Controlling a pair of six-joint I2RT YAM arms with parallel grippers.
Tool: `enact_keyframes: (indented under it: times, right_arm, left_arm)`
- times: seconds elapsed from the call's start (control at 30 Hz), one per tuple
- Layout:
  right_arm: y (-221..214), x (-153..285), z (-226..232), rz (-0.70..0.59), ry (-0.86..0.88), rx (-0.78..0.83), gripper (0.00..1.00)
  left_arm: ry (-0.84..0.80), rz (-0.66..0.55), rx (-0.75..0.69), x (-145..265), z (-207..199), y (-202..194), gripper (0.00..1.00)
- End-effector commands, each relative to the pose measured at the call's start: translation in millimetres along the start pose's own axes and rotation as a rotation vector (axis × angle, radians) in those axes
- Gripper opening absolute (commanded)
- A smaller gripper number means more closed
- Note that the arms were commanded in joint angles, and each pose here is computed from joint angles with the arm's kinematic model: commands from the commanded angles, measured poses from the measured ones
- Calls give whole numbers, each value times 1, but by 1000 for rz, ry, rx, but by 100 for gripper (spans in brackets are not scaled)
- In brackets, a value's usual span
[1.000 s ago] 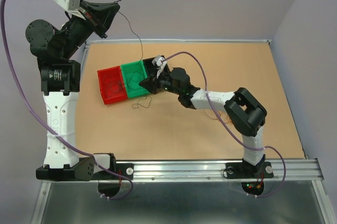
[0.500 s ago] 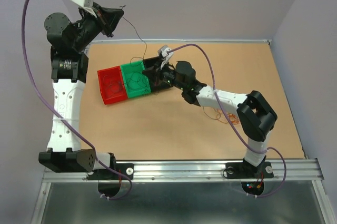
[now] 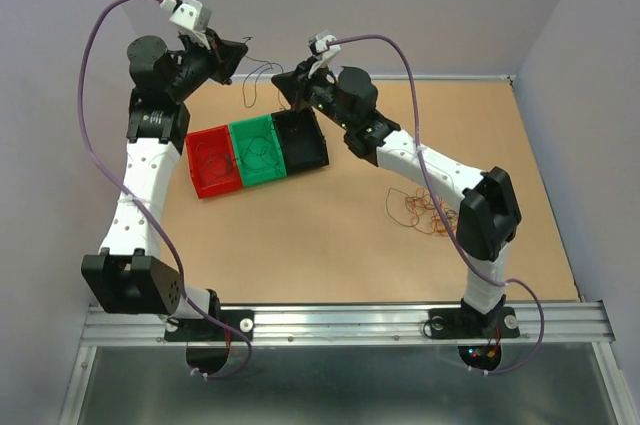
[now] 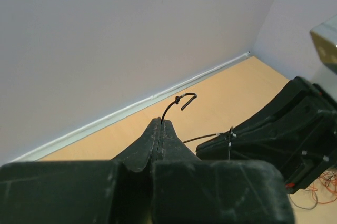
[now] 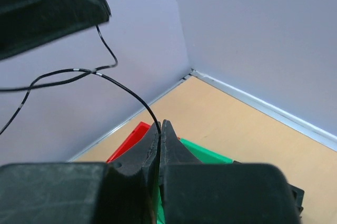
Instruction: Untangle the cables
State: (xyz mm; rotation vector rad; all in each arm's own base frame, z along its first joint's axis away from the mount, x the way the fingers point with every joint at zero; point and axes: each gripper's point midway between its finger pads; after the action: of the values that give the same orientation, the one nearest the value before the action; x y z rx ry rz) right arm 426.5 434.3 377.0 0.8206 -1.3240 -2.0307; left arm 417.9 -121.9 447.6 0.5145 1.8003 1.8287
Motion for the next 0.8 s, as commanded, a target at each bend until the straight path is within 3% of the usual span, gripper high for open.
enact_keyframes:
  times: [0.0,0.27,0.5,0.63,0.77]
  right_arm:
    - [10,-10,-23,-18,-65,-12,1]
    - [-19,-20,-71,-1,-157,-37,1]
    - [-66,-16,-108,36,-220,-49,1]
    - [-109,-18,-127,95,-242,-57,0]
    - [-122,-13,-149,98,-302,-61,1]
  left_arm:
    - [5,-3,-39,-21,7,-25,0]
    - [-6,150,26,-76,6,-119,0]
    - [57,257,4,-99,11,-183,0]
    - [125,293,7,-99,21,-204,0]
    - [132,316,15,-98,22,-217,0]
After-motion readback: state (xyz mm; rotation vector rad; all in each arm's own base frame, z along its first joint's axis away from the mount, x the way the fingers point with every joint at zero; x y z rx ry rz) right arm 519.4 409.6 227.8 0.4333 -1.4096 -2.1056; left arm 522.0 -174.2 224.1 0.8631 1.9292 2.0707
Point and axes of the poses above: each gripper's point midway between its finger pads, its own x axis back along the fingers, its own z axis along the line the jaws close on, y = z × x, and after that the axes turned 7 degrees about -x, right-handed
